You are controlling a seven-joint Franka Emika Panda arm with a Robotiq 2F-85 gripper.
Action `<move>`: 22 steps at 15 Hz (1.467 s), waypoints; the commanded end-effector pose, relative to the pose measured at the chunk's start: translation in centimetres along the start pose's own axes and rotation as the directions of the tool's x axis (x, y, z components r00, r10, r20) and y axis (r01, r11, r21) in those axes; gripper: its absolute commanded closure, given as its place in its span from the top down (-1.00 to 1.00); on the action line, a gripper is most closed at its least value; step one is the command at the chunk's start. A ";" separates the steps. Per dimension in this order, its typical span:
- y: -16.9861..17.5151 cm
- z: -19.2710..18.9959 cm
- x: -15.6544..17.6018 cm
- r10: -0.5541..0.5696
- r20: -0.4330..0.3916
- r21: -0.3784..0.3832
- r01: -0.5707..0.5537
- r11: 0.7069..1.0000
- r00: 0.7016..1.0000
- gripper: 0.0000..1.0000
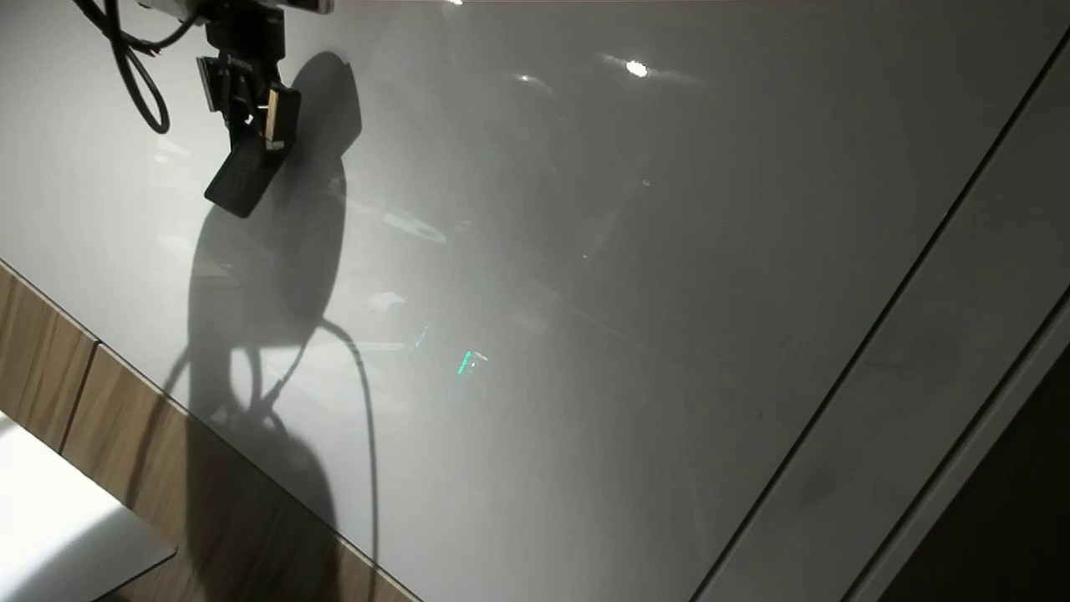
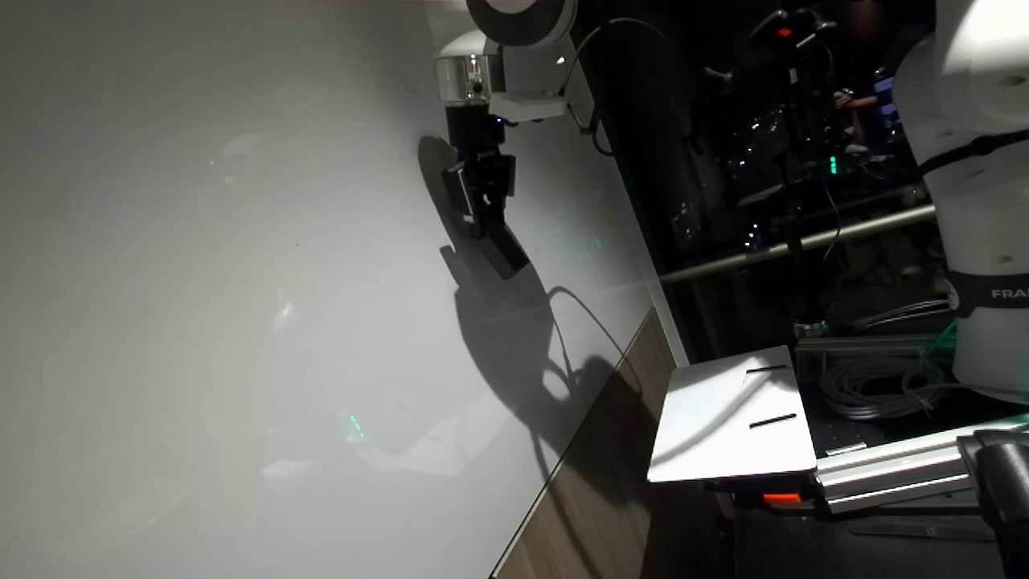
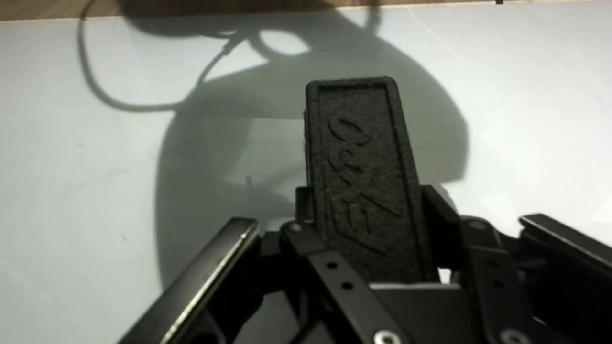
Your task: Erase what was on the whiteboard
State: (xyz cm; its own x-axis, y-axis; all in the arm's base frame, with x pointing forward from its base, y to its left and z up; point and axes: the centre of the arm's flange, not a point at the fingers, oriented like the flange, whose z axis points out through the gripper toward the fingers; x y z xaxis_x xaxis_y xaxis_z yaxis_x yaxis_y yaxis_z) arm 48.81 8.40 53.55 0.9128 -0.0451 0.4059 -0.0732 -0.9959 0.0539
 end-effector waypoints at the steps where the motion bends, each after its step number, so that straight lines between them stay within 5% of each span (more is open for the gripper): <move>1: 1.0 -1.2 -5.0 -0.025 0.046 -0.024 0.026 0.999 0.999 -0.40; 10: 4.1 2.6 -13.6 -0.069 0.152 -0.086 0.083 0.993 0.986 -0.40; 22: 1.9 13.6 -21.6 -0.143 0.404 -0.082 0.192 0.978 0.904 -0.40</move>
State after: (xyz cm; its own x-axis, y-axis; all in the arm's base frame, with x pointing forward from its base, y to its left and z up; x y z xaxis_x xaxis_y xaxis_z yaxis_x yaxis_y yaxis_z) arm 34.83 5.73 35.76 0.9993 0.0323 0.0161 0.0287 -0.9815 0.1894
